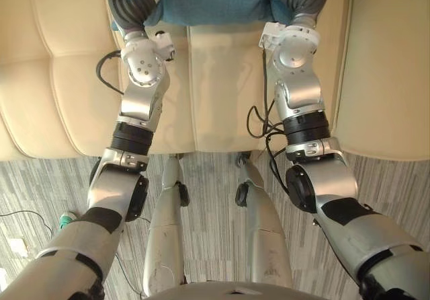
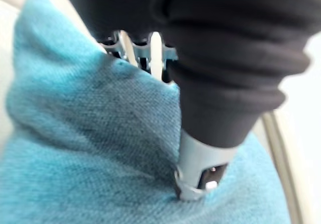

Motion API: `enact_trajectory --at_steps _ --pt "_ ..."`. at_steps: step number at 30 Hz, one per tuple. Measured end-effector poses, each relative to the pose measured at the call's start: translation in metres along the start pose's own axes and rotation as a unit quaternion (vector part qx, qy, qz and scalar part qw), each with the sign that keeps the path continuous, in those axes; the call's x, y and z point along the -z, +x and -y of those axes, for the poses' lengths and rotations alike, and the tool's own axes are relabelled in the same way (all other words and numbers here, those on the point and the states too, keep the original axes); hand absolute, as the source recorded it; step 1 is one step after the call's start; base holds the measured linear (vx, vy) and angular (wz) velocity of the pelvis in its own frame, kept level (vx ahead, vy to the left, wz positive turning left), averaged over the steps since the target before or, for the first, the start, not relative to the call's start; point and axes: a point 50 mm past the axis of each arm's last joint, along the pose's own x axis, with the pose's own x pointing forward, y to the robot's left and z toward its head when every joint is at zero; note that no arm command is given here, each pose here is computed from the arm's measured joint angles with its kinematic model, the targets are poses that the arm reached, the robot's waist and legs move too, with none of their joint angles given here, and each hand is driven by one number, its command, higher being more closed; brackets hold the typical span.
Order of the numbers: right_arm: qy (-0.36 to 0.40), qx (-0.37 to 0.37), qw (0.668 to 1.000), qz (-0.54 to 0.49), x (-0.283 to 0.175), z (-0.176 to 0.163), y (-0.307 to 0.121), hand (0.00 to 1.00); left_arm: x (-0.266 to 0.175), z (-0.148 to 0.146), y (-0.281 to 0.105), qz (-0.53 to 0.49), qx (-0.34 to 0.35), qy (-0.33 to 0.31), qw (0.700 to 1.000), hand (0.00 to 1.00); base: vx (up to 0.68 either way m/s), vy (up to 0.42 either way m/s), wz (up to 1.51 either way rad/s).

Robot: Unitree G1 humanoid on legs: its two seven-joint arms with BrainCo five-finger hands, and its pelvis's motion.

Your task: Pick up cushions and gather them together orderly.

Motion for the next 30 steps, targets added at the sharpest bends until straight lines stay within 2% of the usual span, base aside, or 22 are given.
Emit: enact_trajectory --at_steps 3,10,14,20,24,27,30 --pt "0.009 -0.006 1.0 -0.004 0.0 0.001 0.001 0.0 0.014 -0.007 -0.007 -0.025 -0.006 -0.001 1.0 0.0 -0.06 0.082 -0.25" --pt "0.024 -0.004 1.0 -0.01 0.0 0.01 0.005 0.0 0.014 -0.021 -0.001 -0.027 -0.019 -0.004 0.999 0.0 -0.04 -0.029 -0.08" --pt "0.054 0.007 0.998 -0.013 0.004 0.027 0.004 0.0 0.011 -0.049 0.008 -0.022 -0.043 -0.001 0.999 0.0 -0.02 -0.092 0.01" --pt "0.018 0.018 0.999 -0.022 0.029 0.073 -0.018 0.0 0.011 -0.098 -0.009 0.003 -0.075 0.007 0.997 0.0 -0.02 -0.129 0.08" --pt "-0.031 -0.003 0.998 -0.053 0.056 0.108 -0.058 0.0 0.034 -0.145 -0.046 -0.036 -0.097 0.019 0.994 0.0 -0.01 -0.134 0.11" --pt "-0.072 -0.027 0.987 -0.143 0.095 0.137 -0.115 0.0 0.069 -0.178 -0.103 -0.117 -0.112 0.032 0.986 0.0 0.04 -0.08 0.12" --pt "-0.066 -0.034 0.967 -0.243 0.127 0.148 -0.172 0.0 0.102 -0.196 -0.163 -0.217 -0.13 0.039 0.967 0.0 0.07 -0.062 0.0"
